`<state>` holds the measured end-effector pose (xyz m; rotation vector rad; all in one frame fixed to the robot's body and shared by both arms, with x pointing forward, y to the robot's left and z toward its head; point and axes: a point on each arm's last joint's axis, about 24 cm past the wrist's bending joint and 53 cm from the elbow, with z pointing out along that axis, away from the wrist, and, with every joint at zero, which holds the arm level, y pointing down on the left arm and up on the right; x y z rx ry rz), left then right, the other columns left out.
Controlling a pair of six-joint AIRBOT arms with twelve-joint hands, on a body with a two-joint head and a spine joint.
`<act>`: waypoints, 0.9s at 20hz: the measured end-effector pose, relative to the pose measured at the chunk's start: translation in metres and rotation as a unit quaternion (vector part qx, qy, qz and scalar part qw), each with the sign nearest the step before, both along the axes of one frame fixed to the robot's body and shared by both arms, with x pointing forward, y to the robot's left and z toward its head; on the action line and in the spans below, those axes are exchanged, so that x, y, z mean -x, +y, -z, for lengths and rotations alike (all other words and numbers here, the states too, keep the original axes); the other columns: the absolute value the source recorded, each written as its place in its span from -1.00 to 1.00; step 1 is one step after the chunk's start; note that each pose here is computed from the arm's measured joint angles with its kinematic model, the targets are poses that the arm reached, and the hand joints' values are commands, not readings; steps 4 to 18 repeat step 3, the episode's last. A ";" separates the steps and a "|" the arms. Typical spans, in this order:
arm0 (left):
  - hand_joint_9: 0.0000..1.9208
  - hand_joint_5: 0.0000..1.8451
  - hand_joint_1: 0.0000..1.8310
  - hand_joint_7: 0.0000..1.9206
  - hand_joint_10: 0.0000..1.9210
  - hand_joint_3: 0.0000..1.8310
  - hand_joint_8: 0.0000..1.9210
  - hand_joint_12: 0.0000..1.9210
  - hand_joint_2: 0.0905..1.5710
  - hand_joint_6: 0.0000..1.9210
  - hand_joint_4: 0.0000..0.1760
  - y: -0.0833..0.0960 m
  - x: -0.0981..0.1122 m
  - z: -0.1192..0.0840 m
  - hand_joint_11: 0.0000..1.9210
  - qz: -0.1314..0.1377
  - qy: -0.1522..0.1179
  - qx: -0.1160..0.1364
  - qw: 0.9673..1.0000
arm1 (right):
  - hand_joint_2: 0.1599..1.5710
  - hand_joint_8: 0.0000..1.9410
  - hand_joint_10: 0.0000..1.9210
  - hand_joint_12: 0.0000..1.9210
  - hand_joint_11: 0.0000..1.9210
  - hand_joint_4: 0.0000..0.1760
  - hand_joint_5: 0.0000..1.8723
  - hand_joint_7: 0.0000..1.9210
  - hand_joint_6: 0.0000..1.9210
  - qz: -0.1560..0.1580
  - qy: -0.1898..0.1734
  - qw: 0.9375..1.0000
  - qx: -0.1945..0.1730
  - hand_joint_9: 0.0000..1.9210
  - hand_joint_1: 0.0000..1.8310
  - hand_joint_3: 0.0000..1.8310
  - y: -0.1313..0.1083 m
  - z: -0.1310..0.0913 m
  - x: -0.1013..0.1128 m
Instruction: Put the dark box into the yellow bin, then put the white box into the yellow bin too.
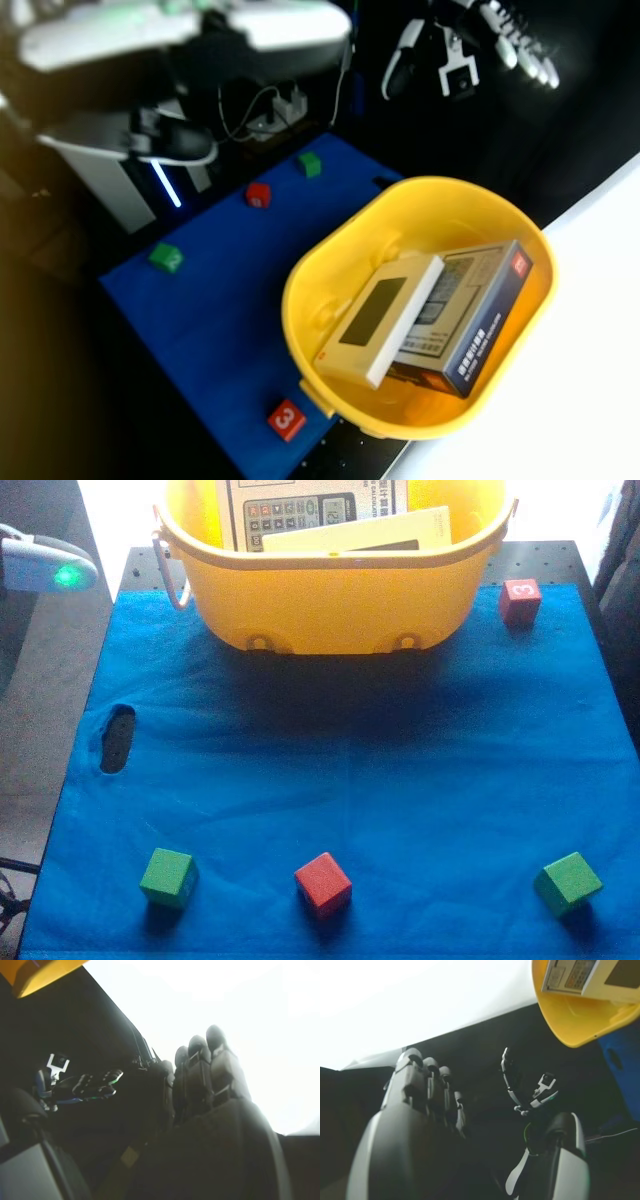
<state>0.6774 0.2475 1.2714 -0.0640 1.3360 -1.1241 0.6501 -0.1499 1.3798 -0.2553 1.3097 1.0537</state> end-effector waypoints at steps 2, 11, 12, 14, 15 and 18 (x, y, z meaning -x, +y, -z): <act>-0.88 -0.85 -0.02 -0.86 -1.00 -1.00 -1.00 -0.82 -0.16 -1.00 -0.16 -0.003 0.009 -0.002 -1.00 0.010 -0.006 -0.004 1.000 | -0.17 -0.99 -1.00 -1.00 -1.00 0.77 -1.00 -0.91 -1.00 0.000 -0.009 1.000 -0.005 -0.99 -0.41 -1.00 -0.006 -0.006 0.009; -0.92 -0.85 0.01 -0.89 -0.99 -1.00 -1.00 -0.95 -0.15 -1.00 -0.02 -0.003 0.013 -0.002 -1.00 0.010 -0.010 -0.007 1.000 | -0.20 -0.99 -1.00 -1.00 -1.00 0.78 -1.00 -0.91 -1.00 0.002 -0.014 1.000 0.004 -0.99 -0.40 -1.00 -0.007 -0.006 0.013; -0.92 -0.85 0.01 -0.89 -0.99 -1.00 -1.00 -0.95 -0.15 -1.00 -0.02 -0.003 0.013 -0.002 -1.00 0.010 -0.010 -0.007 1.000 | -0.20 -0.99 -1.00 -1.00 -1.00 0.78 -1.00 -0.91 -1.00 0.002 -0.014 1.000 0.004 -0.99 -0.40 -1.00 -0.007 -0.006 0.013; -0.92 -0.85 0.01 -0.89 -0.99 -1.00 -1.00 -0.95 -0.15 -1.00 -0.02 -0.003 0.013 -0.002 -1.00 0.010 -0.010 -0.007 1.000 | -0.20 -0.99 -1.00 -1.00 -1.00 0.78 -1.00 -0.91 -1.00 0.002 -0.014 1.000 0.004 -0.99 -0.40 -1.00 -0.007 -0.006 0.013; -0.92 -0.85 0.01 -0.89 -0.99 -1.00 -1.00 -0.95 -0.15 -1.00 -0.02 -0.003 0.013 -0.002 -1.00 0.010 -0.010 -0.007 1.000 | -0.20 -0.99 -1.00 -1.00 -1.00 0.78 -1.00 -0.91 -1.00 0.002 -0.014 1.000 0.004 -0.99 -0.40 -1.00 -0.007 -0.006 0.013; -0.92 -0.85 0.01 -0.89 -0.99 -1.00 -1.00 -0.95 -0.15 -1.00 -0.02 -0.003 0.013 -0.002 -1.00 0.010 -0.010 -0.007 1.000 | -0.20 -0.99 -1.00 -1.00 -1.00 0.78 -1.00 -0.91 -1.00 0.002 -0.014 1.000 0.004 -0.99 -0.40 -1.00 -0.007 -0.006 0.013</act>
